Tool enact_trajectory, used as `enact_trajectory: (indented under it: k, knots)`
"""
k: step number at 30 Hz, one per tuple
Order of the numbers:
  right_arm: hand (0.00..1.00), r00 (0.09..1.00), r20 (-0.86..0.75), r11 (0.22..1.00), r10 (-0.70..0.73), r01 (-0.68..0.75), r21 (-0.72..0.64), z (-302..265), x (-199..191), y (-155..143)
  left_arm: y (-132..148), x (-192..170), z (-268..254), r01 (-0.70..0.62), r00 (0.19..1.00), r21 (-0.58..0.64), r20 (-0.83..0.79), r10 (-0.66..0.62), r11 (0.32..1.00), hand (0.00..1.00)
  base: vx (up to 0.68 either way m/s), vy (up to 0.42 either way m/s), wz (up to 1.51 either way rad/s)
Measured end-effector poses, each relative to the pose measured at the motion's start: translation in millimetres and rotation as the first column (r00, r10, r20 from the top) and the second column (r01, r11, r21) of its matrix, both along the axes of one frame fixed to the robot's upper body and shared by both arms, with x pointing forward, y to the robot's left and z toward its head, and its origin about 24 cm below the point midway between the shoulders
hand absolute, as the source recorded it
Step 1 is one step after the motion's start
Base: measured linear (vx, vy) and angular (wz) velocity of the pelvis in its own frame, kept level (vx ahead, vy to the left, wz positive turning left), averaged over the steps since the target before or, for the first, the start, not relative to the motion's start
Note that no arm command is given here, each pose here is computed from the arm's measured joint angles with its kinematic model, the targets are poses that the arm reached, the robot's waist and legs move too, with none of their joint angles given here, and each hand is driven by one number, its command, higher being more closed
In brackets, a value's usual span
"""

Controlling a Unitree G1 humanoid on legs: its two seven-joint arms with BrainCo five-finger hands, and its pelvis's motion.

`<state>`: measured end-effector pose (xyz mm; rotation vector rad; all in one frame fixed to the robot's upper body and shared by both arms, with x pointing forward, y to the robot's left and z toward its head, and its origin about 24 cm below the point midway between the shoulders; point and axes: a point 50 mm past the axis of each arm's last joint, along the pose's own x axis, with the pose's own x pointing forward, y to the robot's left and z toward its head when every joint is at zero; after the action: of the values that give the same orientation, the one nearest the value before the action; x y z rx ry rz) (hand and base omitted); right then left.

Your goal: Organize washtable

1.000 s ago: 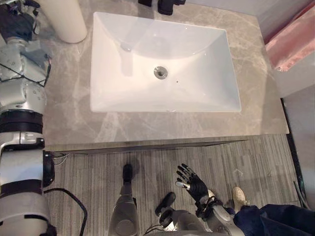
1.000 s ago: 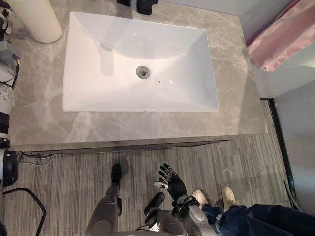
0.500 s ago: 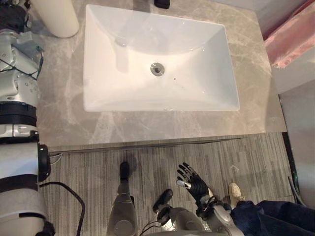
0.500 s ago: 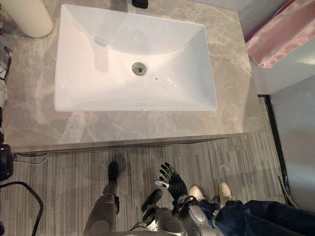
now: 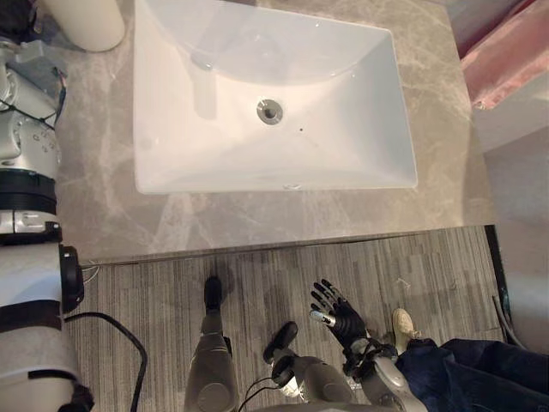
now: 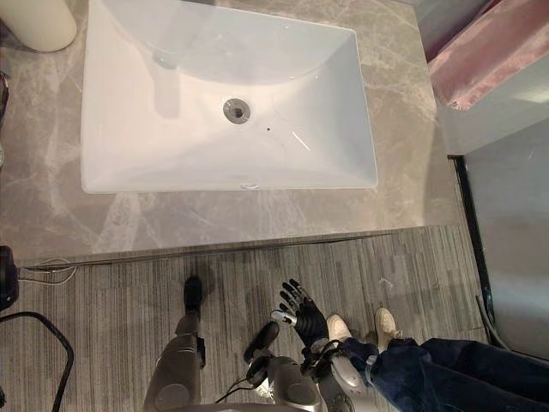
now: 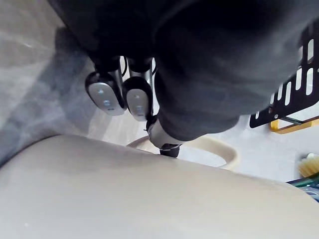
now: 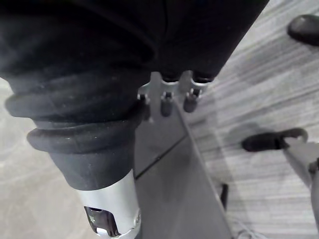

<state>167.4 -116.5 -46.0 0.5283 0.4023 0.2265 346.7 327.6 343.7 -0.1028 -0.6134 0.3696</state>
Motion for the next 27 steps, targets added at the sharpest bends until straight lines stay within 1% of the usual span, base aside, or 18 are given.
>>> enact_trajectory:
  k: [2, 4, 7, 27]
  knots:
    - [0.00, 1.000, 0.003, 1.000, 0.000, 0.000, 0.003, 1, 1, 1, -1, 0, 0, 0.007, 1.000, -0.010, 0.019, -0.007, 1.000, 1.00, 0.00, 0.028, -0.04]
    - [0.00, 1.000, 0.009, 1.000, 0.010, -0.010, 0.009, 1, 1, 4, -9, -1, 12, 0.004, 0.998, -0.016, 0.060, -0.003, 1.000, 1.00, -0.01, 0.038, -0.03]
    - [0.00, 1.000, 0.004, 1.000, 0.003, -0.003, 0.007, 1, 0, 2, -7, 0, 20, -0.029, 0.999, 0.018, 0.039, 0.028, 0.999, 1.00, 0.00, 0.025, -0.02]
    - [0.00, 1.000, 0.005, 1.000, 0.001, -0.001, 0.008, 1, 0, 2, -7, 0, 20, -0.028, 0.999, 0.015, 0.039, 0.028, 0.999, 1.00, 0.02, 0.037, 0.00]
